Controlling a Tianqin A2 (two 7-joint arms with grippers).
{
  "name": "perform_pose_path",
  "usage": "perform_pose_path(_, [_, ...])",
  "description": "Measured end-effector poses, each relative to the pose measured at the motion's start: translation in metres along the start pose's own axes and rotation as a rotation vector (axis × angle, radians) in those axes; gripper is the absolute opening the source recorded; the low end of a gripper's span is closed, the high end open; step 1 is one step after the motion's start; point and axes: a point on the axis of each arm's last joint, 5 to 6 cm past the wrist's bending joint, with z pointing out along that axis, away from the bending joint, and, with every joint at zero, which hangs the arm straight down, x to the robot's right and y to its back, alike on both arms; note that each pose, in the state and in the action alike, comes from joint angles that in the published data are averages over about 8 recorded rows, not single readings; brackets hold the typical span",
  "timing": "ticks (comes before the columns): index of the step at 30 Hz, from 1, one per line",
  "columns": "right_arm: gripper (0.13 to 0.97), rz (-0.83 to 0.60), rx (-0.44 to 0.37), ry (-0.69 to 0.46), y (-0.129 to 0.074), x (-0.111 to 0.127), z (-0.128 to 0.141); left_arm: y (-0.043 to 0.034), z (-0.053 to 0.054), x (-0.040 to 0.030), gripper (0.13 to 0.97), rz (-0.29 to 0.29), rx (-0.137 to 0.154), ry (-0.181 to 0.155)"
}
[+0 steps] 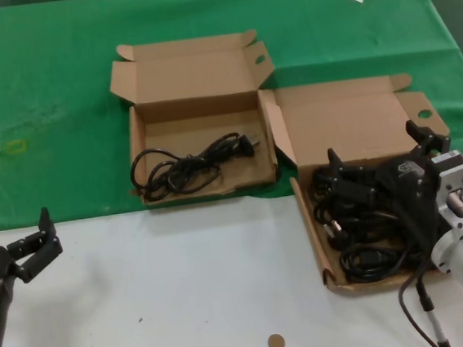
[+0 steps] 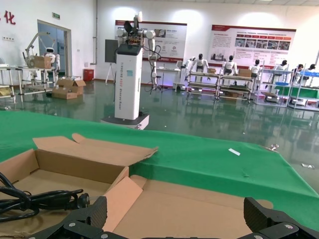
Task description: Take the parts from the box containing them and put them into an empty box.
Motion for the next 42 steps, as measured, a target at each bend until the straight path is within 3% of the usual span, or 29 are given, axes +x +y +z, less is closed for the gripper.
perform_pose_path(42, [0.966,0.0,0.0,0.0,0.0,0.0,0.0,0.0,0.0,0.0,0.966,0.0,0.0,0.0])
